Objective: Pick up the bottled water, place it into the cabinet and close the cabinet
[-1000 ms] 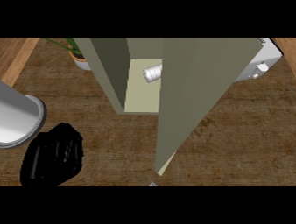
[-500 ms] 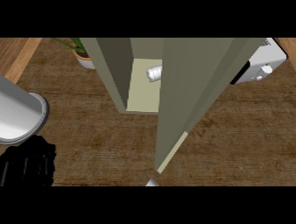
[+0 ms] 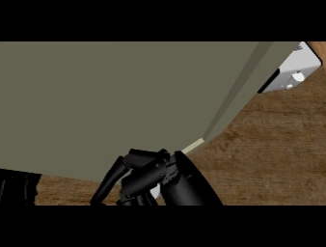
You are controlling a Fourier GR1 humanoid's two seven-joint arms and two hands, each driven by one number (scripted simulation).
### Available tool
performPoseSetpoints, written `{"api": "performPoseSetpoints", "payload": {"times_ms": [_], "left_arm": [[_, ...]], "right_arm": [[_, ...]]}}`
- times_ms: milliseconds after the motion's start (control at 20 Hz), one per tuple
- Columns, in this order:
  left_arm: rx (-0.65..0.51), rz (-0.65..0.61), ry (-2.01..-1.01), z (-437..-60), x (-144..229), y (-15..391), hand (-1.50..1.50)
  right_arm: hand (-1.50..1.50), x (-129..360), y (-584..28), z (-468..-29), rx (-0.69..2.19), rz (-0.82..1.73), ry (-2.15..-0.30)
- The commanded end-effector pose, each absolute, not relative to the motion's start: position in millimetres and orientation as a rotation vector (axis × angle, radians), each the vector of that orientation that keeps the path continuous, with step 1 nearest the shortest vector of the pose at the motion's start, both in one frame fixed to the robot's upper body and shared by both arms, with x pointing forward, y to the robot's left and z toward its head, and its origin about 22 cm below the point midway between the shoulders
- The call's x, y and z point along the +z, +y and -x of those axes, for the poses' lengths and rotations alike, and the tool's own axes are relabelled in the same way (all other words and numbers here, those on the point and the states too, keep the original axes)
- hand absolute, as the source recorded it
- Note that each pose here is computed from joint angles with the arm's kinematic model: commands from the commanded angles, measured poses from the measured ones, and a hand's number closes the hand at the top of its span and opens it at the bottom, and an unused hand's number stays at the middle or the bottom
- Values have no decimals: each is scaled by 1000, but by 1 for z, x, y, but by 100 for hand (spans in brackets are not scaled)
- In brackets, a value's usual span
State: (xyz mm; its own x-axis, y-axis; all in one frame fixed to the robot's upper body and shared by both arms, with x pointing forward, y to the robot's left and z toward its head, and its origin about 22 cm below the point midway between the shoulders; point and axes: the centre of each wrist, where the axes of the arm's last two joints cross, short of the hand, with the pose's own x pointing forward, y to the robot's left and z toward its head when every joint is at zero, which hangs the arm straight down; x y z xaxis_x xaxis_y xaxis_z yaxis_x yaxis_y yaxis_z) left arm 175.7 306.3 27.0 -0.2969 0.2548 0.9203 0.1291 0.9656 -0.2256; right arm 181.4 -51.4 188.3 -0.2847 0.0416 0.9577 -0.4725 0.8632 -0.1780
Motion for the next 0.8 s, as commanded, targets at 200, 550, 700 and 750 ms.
{"api": "performPoseSetpoints", "payload": {"times_ms": [200, 550, 700, 750], "left_arm": [[132, 281, -1877, -167, 25, 332, 150], [125, 267, -1873, -157, 21, 342, 150], [131, 277, -1877, -168, 33, 343, 150], [120, 269, -1869, -158, 28, 344, 150]], "right_arm": [[150, 193, -38, -285, 413, -434, -1646], [150, 170, -65, -368, 428, -408, -1642], [150, 163, -88, -387, 400, -375, -1620], [150, 149, -73, -386, 412, -360, -1612]]}}
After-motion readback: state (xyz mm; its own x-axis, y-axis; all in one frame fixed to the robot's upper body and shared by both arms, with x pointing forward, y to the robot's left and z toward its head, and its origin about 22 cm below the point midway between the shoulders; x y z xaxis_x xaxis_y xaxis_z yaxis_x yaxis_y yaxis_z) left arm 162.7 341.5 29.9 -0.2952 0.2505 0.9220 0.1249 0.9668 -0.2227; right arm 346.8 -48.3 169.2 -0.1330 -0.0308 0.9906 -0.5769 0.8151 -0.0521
